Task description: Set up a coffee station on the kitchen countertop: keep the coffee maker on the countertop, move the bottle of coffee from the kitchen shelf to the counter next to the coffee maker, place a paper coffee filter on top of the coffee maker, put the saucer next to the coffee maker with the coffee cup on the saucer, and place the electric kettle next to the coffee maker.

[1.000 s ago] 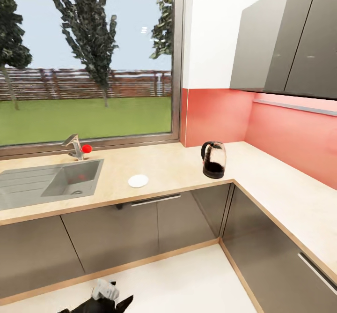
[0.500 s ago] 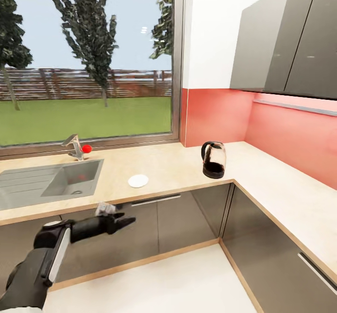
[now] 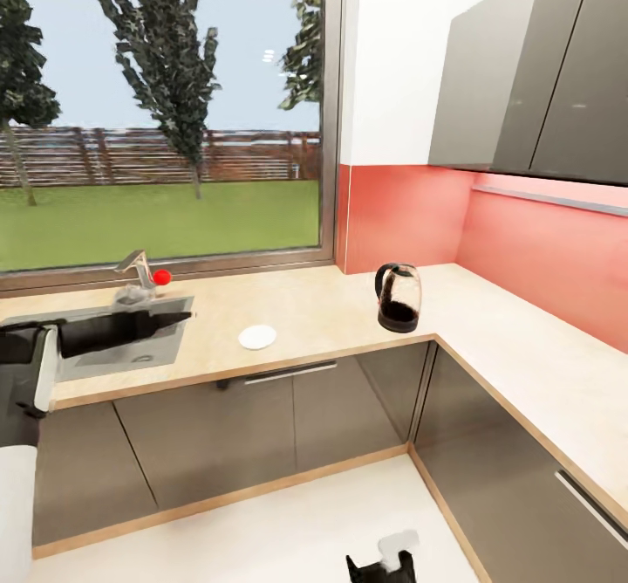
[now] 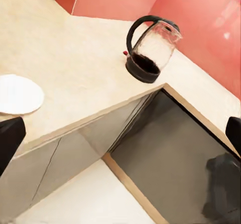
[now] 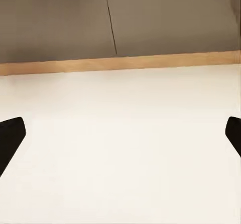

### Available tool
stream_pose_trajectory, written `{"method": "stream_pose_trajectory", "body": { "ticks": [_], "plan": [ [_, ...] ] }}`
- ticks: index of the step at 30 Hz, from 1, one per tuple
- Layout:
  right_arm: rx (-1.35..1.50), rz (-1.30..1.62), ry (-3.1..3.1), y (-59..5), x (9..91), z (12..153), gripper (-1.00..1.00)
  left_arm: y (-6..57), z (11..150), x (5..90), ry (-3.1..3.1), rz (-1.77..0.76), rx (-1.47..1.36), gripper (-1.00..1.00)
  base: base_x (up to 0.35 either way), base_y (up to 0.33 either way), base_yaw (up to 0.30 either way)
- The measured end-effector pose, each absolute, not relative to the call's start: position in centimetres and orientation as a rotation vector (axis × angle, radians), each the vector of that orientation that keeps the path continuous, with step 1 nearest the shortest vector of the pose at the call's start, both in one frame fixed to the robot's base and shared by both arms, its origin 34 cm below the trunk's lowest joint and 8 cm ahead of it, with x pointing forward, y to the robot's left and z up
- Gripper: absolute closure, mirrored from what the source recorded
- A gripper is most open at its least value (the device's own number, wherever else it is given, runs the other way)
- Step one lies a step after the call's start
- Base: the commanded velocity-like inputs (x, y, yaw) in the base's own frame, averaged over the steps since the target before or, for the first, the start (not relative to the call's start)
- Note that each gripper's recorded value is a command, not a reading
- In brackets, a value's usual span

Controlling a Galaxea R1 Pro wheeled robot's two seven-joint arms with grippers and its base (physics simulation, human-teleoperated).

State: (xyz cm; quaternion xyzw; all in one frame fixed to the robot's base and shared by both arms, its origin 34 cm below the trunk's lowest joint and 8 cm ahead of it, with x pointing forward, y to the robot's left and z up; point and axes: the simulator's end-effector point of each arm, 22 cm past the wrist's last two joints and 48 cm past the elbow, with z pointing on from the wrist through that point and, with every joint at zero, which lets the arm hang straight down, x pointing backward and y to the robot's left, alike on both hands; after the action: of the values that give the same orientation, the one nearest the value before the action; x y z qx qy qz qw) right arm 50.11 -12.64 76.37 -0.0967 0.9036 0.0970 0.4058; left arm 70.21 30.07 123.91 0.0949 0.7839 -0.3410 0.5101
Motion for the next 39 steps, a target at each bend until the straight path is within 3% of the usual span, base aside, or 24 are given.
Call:
{"method": "stream_pose_trajectory", "body": {
  "ticks": [4,7,9,16,20,28,39],
  "plan": [
    [-0.439,0.346,1.956,-7.5,57.6,88.8,-1.00,31.7,122.7,70.2,1.928,-0.805,0.204,-1.00,0.000,0.000,0.000],
    [-0.400,0.430,1.852,-4.7,60.9,98.2,-1.00,30.7,122.0,70.2,1.953,-0.807,0.232,-1.00,0.000,0.000,0.000],
    [-0.294,0.602,1.791,-3.4,66.3,109.9,-1.00,29.1,121.1,70.0,1.984,-0.810,0.279,-1.00,0.000,0.000,0.000],
    [-0.230,1.167,1.830,2.6,70.0,122.3,-1.00,28.4,120.7,69.9,1.991,-0.825,0.288,-1.00,0.000,0.000,0.000],
    [-0.190,1.382,1.946,4.4,69.3,121.8,-1.00,26.1,120.5,69.9,1.977,-0.883,0.294,-1.00,0.000,0.000,0.000],
    [-0.025,1.297,2.147,0.9,71.1,114.6,-1.00,28.7,122.2,70.8,1.921,-0.867,0.192,-1.00,0.000,0.000,0.000],
    [-0.021,1.272,2.176,0.4,71.1,113.4,-1.00,28.4,121.3,70.6,1.931,-0.876,0.181,-1.00,0.063,0.000,0.000]
  ]
}}
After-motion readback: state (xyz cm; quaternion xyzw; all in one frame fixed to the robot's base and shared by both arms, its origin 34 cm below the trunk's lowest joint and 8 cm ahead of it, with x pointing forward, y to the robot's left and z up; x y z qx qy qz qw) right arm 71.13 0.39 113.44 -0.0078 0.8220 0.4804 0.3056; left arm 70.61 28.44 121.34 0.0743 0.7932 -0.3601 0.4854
